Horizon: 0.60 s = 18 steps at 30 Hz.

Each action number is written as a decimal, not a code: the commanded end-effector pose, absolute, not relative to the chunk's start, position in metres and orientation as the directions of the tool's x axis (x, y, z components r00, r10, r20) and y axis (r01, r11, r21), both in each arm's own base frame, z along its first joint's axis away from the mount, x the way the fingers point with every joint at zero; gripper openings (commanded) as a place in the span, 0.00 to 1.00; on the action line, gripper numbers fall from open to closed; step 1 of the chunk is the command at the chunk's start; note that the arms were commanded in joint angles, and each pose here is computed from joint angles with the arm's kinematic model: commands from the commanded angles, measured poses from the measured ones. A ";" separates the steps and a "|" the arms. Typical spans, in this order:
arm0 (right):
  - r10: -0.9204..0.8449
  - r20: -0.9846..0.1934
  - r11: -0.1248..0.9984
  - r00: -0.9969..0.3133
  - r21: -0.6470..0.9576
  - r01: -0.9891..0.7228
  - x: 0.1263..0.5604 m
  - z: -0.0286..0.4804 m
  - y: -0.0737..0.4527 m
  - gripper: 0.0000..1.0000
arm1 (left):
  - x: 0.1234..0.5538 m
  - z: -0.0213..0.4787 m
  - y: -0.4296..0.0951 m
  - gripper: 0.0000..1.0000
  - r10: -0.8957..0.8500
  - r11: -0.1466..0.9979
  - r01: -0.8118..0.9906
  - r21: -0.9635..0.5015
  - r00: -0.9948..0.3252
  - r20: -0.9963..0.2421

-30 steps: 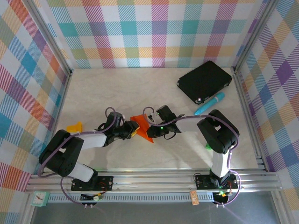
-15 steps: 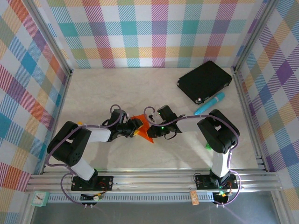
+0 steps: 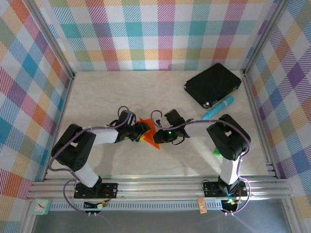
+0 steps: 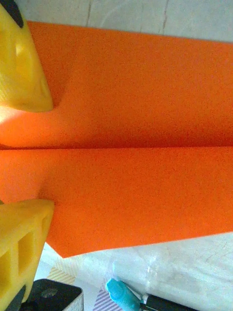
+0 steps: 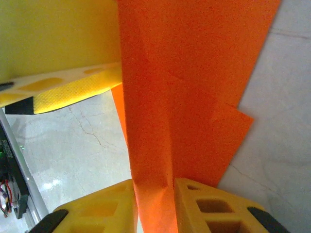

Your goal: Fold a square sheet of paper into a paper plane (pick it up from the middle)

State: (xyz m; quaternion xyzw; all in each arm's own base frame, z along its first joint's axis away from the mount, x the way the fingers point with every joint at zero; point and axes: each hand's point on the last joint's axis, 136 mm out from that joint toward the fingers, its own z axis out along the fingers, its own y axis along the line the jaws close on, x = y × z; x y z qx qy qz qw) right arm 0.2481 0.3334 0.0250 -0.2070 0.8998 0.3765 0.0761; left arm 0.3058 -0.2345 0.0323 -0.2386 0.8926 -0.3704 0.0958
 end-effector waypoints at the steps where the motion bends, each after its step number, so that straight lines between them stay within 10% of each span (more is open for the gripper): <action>1: -0.288 -0.231 0.641 -0.930 0.675 -0.366 0.244 0.035 0.332 0.27 | 0.268 -0.017 -0.207 0.52 -0.505 0.717 -0.467 -0.518 -0.860 0.077; 18: -0.290 -0.233 0.626 -0.928 0.687 -0.368 0.254 0.037 0.345 0.24 | 0.263 -0.022 -0.213 0.52 -0.488 0.726 -0.463 -0.509 -0.868 0.094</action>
